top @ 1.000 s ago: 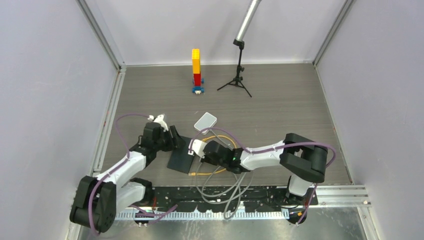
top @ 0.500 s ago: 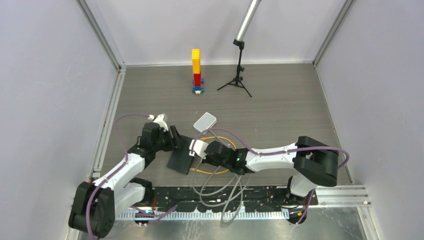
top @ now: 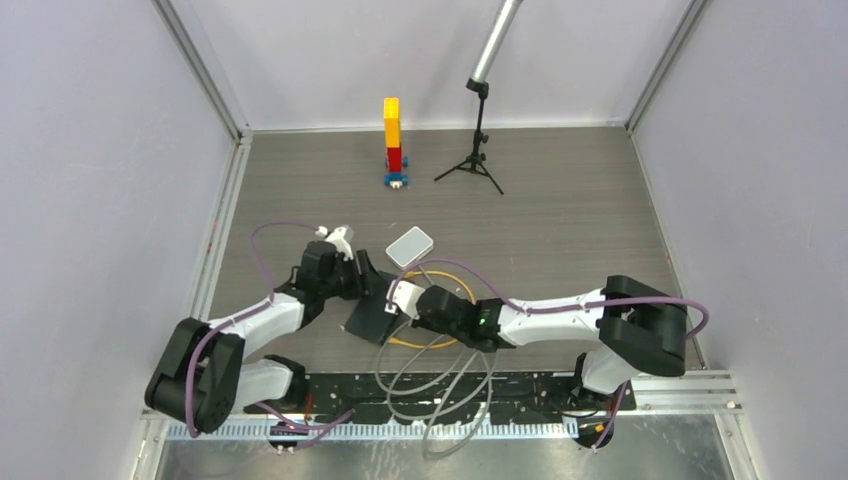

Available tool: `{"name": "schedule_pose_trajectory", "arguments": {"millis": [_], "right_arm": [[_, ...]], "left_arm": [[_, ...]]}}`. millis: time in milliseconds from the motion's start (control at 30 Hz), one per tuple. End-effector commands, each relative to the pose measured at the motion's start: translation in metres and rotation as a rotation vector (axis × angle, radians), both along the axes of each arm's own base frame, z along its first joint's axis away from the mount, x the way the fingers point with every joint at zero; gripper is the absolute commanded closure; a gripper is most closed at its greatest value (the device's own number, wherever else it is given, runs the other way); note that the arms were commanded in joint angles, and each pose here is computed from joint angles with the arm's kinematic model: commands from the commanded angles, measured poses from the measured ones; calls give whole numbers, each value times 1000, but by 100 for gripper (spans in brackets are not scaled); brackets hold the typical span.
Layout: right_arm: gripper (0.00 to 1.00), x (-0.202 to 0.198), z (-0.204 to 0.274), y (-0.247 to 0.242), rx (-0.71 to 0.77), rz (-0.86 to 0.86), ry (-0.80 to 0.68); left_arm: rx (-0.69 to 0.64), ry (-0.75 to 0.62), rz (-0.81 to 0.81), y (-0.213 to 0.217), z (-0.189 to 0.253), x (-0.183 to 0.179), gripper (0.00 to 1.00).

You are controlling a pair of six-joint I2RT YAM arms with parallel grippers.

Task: Insert the plug into the switch port
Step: Insert the connector into the switch port.

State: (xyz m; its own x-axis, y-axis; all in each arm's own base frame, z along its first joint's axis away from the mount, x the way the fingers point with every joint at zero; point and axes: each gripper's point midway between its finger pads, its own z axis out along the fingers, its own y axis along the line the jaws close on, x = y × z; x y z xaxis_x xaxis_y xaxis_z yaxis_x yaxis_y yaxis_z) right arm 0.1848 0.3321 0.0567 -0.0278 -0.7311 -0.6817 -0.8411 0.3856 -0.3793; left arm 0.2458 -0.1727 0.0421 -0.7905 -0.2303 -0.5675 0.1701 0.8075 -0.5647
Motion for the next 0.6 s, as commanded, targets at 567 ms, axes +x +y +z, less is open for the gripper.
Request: {"name": "schedule_pose_trajectory", "arguments": {"millis": [567], "right_arm": [[100,12,17,33,244,-49,-29]], "left_arm": [[-150,-13,-315,-63,11,-22,47]]}}
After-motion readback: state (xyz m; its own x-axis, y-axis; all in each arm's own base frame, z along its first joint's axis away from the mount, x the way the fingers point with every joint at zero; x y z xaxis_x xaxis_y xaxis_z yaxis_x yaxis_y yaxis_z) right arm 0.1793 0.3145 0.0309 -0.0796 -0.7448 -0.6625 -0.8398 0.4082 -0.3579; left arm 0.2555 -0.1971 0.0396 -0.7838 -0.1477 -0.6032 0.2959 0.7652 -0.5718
